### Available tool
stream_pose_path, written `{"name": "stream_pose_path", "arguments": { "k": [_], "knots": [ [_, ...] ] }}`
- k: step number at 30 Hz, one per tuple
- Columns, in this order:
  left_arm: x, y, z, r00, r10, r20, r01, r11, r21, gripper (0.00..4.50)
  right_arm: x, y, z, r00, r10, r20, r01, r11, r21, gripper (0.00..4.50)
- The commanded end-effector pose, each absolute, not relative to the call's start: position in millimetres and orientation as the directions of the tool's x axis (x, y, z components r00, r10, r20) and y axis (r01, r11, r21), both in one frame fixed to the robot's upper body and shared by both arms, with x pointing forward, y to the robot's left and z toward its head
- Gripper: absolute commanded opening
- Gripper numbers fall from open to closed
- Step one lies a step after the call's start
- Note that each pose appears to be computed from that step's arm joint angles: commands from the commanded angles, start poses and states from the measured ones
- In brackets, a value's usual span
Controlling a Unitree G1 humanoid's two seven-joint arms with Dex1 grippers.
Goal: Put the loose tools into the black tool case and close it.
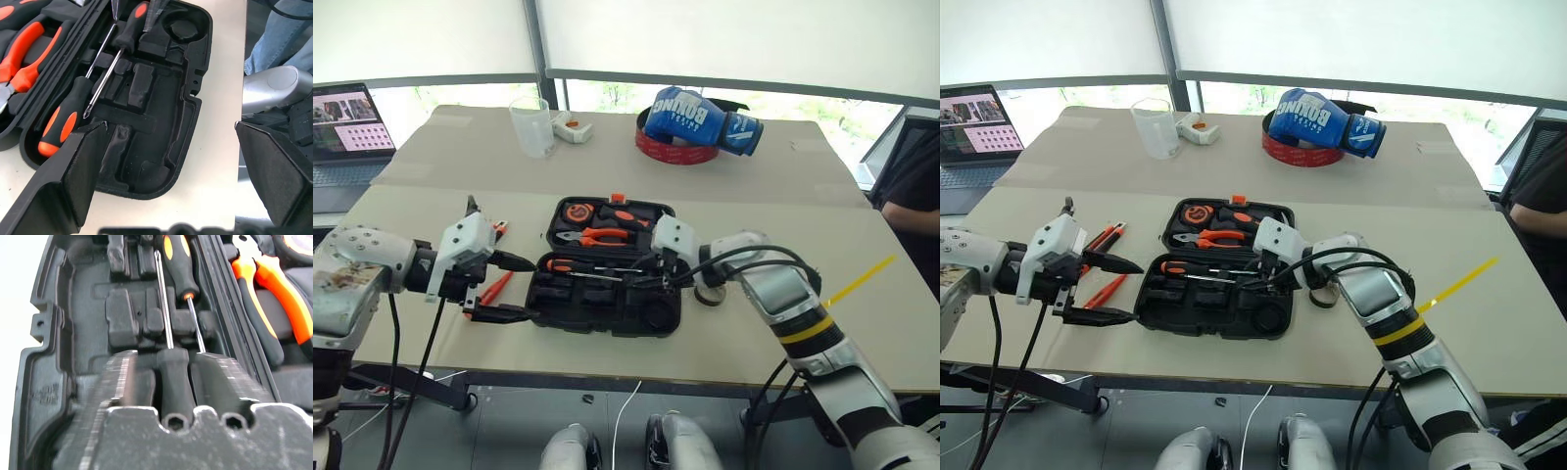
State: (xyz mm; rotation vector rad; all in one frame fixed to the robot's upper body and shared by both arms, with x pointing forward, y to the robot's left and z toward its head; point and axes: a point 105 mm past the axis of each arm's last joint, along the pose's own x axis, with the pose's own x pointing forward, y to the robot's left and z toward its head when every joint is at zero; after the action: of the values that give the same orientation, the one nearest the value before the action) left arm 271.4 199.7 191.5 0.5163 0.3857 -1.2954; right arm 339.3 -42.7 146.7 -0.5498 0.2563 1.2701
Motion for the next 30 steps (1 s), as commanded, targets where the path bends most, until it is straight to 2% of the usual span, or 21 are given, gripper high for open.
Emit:
{"name": "stream_pose_path", "arguments": {
  "k": [1,2,3,10,12,14,20,22,23,24,25,26,29,30],
  "knots": [
    [273.8,199.5,199.2,0.257,-0.802,-0.539,0.965,0.182,0.189,4.50,343.6,-39.1,150.8,0.311,0.832,-0.460,-0.939,0.192,-0.287,0.69],
    [274.0,199.6,199.2,0.258,-0.802,-0.538,0.965,0.183,0.190,4.50,344.7,-38.4,148.7,0.313,0.828,-0.465,-0.938,0.191,-0.290,0.26],
    [274.1,199.8,199.1,0.260,-0.802,-0.538,0.964,0.184,0.191,4.50,345.7,-37.6,145.7,0.313,0.822,-0.475,-0.938,0.188,-0.292,0.06],
    [274.4,202.9,197.1,0.277,-0.797,-0.537,0.960,0.208,0.186,4.50,347.8,-43.8,108.2,0.306,0.723,-0.620,-0.934,0.102,-0.343,0.06],
    [281.5,215.1,198.9,0.376,-0.784,-0.494,0.926,0.323,0.193,4.50,345.6,-42.3,104.9,0.301,0.725,-0.619,-0.935,0.097,-0.342,0.06],
    [280.1,234.0,197.8,0.475,-0.748,-0.464,0.877,0.446,0.179,4.50,342.0,-33.8,125.0,0.290,0.795,-0.532,-0.941,0.136,-0.310,0.06],
    [254.1,287.0,177.6,0.651,-0.574,-0.497,0.718,0.677,0.160,4.50,325.0,-33.8,197.0,0.268,0.933,-0.239,-0.946,0.208,-0.249,0.06],
    [245.1,305.6,172.7,0.722,-0.498,-0.481,0.633,0.757,0.166,4.50,312.2,-41.4,211.7,0.243,0.952,-0.184,-0.952,0.198,-0.235,0.60],
    [240.4,314.8,167.3,0.754,-0.452,-0.477,0.585,0.792,0.174,4.50,301.2,-45.8,212.6,0.212,0.959,-0.187,-0.955,0.162,-0.248,0.77],
    [235.3,321.2,161.6,0.773,-0.419,-0.477,0.550,0.817,0.173,4.50,290.7,-49.2,211.8,0.181,0.963,-0.198,-0.957,0.126,-0.260,1.15],
    [228.4,323.7,155.5,0.777,-0.407,-0.480,0.534,0.831,0.158,4.50,280.0,-52.4,210.9,0.152,0.966,-0.209,-0.960,0.094,-0.262,1.40],
    [223.2,324.4,151.2,0.778,-0.400,-0.484,0.523,0.840,0.146,4.50,272.3,-54.7,210.5,0.135,0.967,-0.215,-0.962,0.076,-0.262,1.86],
    [217.7,321.6,145.2,0.779,-0.398,-0.484,0.510,0.851,0.122,4.50,260.8,-60.8,214.2,0.127,0.967,-0.219,-0.962,0.067,-0.263,2.98],
    [218.7,320.1,144.2,0.779,-0.400,-0.483,0.510,0.852,0.118,4.50,259.1,-63.1,216.0,0.130,0.967,-0.221,-0.962,0.068,-0.266,3.22]
  ]
}}
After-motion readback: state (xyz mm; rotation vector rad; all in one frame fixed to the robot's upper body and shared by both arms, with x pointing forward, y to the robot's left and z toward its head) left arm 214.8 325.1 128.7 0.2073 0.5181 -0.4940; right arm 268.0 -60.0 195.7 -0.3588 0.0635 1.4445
